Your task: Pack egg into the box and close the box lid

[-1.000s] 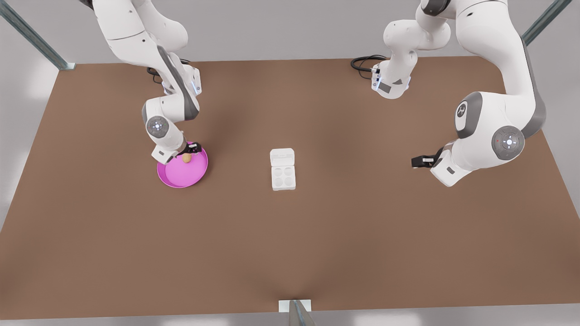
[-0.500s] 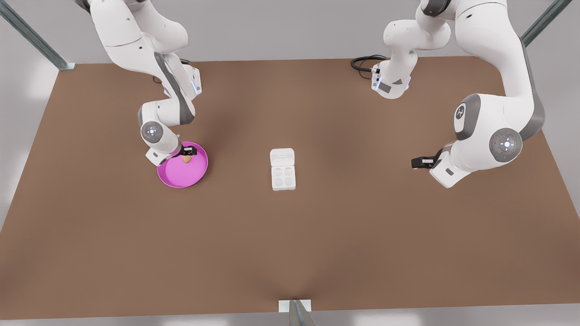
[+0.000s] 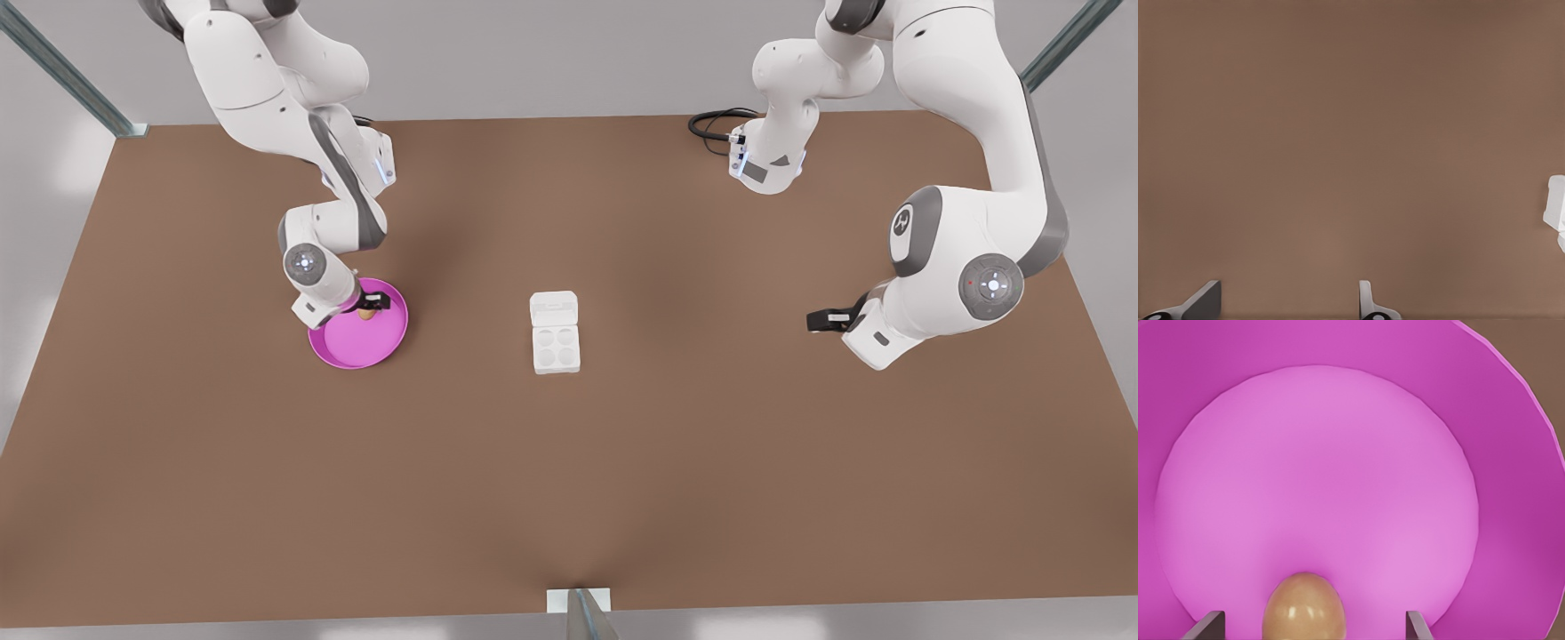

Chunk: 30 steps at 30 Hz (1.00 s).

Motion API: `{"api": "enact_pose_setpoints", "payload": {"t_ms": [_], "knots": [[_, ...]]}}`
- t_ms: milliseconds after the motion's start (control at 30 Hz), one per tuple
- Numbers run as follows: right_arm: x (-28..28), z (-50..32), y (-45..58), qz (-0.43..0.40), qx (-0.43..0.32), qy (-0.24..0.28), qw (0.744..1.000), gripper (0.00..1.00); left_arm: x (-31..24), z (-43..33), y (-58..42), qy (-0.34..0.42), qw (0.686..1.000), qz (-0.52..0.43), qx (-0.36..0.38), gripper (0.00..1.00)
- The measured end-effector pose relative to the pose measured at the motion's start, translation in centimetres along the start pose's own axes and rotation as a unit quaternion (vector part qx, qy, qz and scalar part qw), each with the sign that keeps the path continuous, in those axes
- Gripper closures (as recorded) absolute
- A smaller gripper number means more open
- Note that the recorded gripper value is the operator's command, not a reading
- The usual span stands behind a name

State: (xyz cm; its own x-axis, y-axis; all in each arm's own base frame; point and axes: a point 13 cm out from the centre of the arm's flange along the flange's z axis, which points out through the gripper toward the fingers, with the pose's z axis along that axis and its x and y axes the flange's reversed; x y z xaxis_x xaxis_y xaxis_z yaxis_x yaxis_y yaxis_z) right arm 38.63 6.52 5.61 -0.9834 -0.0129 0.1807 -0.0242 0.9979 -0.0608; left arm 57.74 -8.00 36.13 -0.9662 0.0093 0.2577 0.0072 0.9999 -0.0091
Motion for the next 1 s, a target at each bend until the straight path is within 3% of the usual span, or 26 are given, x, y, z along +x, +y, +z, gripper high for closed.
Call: {"api": "enact_pose_setpoints", "payload": {"t_ms": [233, 333, 1000], "knots": [[0.7, 0.8, 0.5, -0.005, 0.000, 0.001, 1.000, 0.01, -0.1, 0.2, 0.0, 0.001, 1.000, 0.000, -0.001, 0.00], [0.7, 1.0, 0.7, -0.006, 0.000, 0.002, 1.000, 0.24, -0.1, 0.2, 0.0, 0.002, 1.000, 0.000, -0.001, 0.00], [0.7, 1.6, 0.7, -0.021, 0.001, 0.012, 1.000, 0.49, -0.3, 0.5, 0.4, 0.003, 1.000, 0.000, -0.010, 0.00]]}}
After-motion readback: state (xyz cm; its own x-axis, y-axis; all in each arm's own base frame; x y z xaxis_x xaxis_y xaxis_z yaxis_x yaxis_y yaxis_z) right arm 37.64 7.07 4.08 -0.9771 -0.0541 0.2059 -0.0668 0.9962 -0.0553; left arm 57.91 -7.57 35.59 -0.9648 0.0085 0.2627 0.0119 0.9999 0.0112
